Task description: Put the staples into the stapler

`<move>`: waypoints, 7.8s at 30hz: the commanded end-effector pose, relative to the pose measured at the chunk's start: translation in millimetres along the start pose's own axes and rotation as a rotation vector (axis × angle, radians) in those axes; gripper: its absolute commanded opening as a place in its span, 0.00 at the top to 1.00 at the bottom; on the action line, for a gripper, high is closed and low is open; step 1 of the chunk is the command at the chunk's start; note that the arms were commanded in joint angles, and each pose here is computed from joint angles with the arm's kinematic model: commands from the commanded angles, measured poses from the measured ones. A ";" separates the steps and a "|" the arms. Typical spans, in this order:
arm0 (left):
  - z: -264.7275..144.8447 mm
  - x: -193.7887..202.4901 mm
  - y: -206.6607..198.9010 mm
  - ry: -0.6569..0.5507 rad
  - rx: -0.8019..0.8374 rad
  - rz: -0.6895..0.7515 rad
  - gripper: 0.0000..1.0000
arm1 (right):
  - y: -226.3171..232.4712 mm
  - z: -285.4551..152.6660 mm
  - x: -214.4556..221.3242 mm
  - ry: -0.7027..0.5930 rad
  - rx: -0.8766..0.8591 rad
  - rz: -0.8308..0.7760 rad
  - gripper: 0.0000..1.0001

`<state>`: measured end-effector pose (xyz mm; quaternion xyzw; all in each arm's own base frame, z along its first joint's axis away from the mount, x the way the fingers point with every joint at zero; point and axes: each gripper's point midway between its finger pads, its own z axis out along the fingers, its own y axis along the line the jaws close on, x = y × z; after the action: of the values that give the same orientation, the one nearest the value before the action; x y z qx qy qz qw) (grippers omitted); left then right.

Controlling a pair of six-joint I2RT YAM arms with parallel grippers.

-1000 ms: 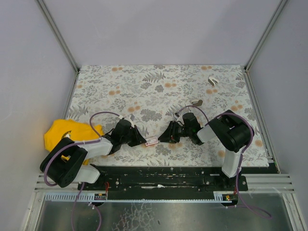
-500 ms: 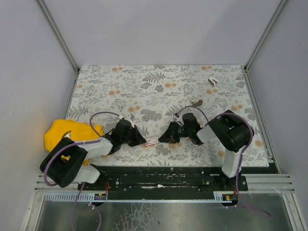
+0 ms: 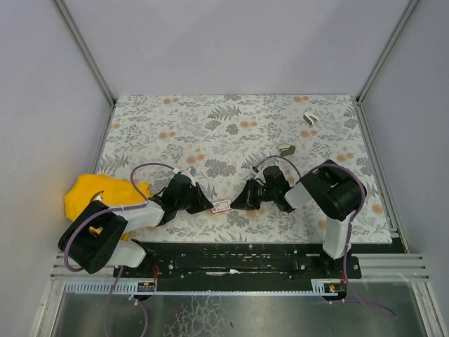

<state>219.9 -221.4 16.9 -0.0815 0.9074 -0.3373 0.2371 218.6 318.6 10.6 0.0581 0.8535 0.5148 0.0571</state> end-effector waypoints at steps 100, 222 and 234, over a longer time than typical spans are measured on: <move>52.4 49.2 -48.0 -0.049 -0.051 1.135 0.63 | -29.9 -86.9 -67.9 -0.044 0.348 -0.262 1.00; -172.6 -200.7 8.3 -0.598 -0.423 0.232 0.00 | -125.3 -241.6 -458.8 -0.634 1.035 -0.335 0.63; -175.7 -203.1 11.6 -0.607 -0.429 0.220 0.00 | -117.0 -234.2 -460.7 -0.608 0.984 -0.398 0.95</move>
<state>307.9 -52.6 196.7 -0.1203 0.8571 -0.0721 0.4956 622.4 -19.6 19.3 0.0836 0.9373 -0.0168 0.3378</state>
